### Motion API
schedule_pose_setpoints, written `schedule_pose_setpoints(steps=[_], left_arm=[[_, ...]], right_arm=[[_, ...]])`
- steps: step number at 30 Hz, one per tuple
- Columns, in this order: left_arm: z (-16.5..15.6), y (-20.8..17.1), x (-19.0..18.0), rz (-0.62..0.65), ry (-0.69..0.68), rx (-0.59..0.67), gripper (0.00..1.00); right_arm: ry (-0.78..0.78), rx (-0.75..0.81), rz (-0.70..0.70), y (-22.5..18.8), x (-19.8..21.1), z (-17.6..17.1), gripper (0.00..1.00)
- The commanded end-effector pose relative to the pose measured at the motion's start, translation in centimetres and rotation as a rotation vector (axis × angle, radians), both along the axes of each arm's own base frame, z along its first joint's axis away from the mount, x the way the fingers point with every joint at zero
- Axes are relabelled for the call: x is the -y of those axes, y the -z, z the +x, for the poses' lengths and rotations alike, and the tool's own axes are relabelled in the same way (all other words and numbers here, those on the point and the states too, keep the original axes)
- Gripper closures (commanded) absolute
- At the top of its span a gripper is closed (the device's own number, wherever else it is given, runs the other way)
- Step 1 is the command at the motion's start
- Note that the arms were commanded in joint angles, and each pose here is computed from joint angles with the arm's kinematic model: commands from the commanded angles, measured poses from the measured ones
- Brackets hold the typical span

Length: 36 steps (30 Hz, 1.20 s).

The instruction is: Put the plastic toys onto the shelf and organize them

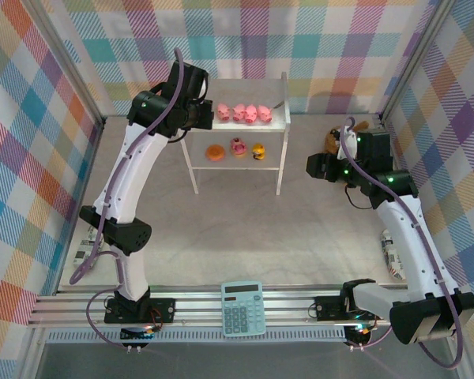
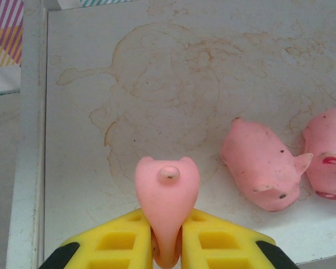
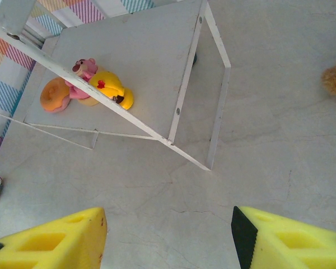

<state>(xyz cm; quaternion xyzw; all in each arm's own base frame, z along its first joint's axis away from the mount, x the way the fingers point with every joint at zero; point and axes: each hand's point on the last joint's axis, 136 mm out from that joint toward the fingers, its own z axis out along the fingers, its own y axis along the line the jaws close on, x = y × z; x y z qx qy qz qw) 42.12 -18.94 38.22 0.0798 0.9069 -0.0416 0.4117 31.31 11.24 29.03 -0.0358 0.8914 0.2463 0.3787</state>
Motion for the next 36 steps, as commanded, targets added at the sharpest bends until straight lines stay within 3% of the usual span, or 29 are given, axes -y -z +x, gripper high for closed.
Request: schedule_pose_setpoints(steps=[1, 12, 36], left_arm=[[-0.1, 0.1, -0.1, -0.02, 0.0, -0.023, 0.82], [0.4, 0.7, 0.5, -0.048, 0.012, -0.039, 0.77], [0.6, -0.2, 1.0, -0.083, 0.019, -0.01, 0.46]], right_arm=[[-0.007, 0.048, 0.021, -1.7, -0.2, 0.4, 0.38], [0.0, 0.044, 0.015, -1.4, 0.0, 0.2, 0.38], [0.006, 0.048, 0.01, -1.5, 0.2, 0.0, 0.38]])
